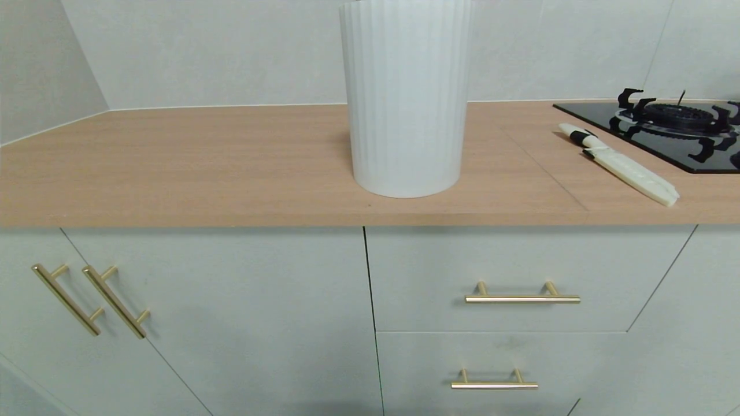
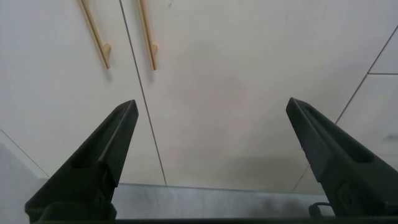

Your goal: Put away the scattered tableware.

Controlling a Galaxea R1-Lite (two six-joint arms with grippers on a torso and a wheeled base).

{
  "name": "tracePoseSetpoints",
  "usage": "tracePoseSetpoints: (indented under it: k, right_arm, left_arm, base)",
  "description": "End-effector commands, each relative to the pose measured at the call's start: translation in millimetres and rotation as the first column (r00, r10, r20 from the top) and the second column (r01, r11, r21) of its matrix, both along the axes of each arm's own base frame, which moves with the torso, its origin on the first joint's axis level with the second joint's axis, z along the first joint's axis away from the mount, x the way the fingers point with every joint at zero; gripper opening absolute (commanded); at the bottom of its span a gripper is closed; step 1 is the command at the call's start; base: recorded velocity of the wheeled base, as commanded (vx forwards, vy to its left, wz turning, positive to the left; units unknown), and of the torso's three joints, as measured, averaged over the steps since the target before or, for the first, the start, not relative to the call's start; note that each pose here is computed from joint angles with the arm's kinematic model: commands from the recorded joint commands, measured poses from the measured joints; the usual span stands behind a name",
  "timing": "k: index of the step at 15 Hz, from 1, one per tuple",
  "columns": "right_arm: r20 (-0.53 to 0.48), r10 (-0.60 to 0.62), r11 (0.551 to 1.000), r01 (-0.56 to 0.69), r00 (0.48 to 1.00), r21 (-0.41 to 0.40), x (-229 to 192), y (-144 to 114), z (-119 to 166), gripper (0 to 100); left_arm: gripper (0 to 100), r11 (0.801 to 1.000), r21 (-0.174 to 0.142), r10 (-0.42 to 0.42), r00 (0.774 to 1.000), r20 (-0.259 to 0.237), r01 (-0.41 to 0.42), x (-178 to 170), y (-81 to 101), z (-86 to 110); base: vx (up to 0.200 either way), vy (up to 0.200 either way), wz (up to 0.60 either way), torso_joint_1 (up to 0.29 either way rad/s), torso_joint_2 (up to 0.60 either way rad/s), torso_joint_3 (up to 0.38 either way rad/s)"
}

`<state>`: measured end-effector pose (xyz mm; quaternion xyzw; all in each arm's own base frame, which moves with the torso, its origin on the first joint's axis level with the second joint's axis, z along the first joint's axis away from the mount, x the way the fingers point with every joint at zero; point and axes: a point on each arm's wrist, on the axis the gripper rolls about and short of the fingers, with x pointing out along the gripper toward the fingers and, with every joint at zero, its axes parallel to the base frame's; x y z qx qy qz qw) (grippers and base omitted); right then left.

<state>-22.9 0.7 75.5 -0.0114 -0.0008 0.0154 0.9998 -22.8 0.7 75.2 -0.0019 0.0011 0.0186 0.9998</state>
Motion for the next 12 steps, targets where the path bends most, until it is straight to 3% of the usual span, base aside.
tracePoseSetpoints:
  k: [1,4,12]
  right_arm:
    - [-0.001,0.001,1.0,-0.001,1.0,0.0,0.1,0.0,0.0,100]
    - [-0.001,0.001,1.0,-0.001,1.0,0.0,0.1,0.0,0.0,100]
    - [-0.001,0.0,1.0,0.0,1.0,0.0,0.1,0.0,0.0,100]
  left_arm:
    - [100,1.0,-0.001,0.001,1.0,-0.001,-0.001,0.0,0.0,0.0]
    - [100,1.0,-0.001,0.001,1.0,-0.001,-0.001,0.0,0.0,0.0]
    - [100,1.0,-0.001,0.001,1.0,-0.001,-0.001,0.0,0.0,0.0]
  base:
    - [0.0,0.0,0.0,0.036,-0.24,-0.212]
    - [0.0,0.0,0.0,0.095,-0.26,-0.289]
    - [0.0,0.0,0.0,0.153,-0.5,-0.296]
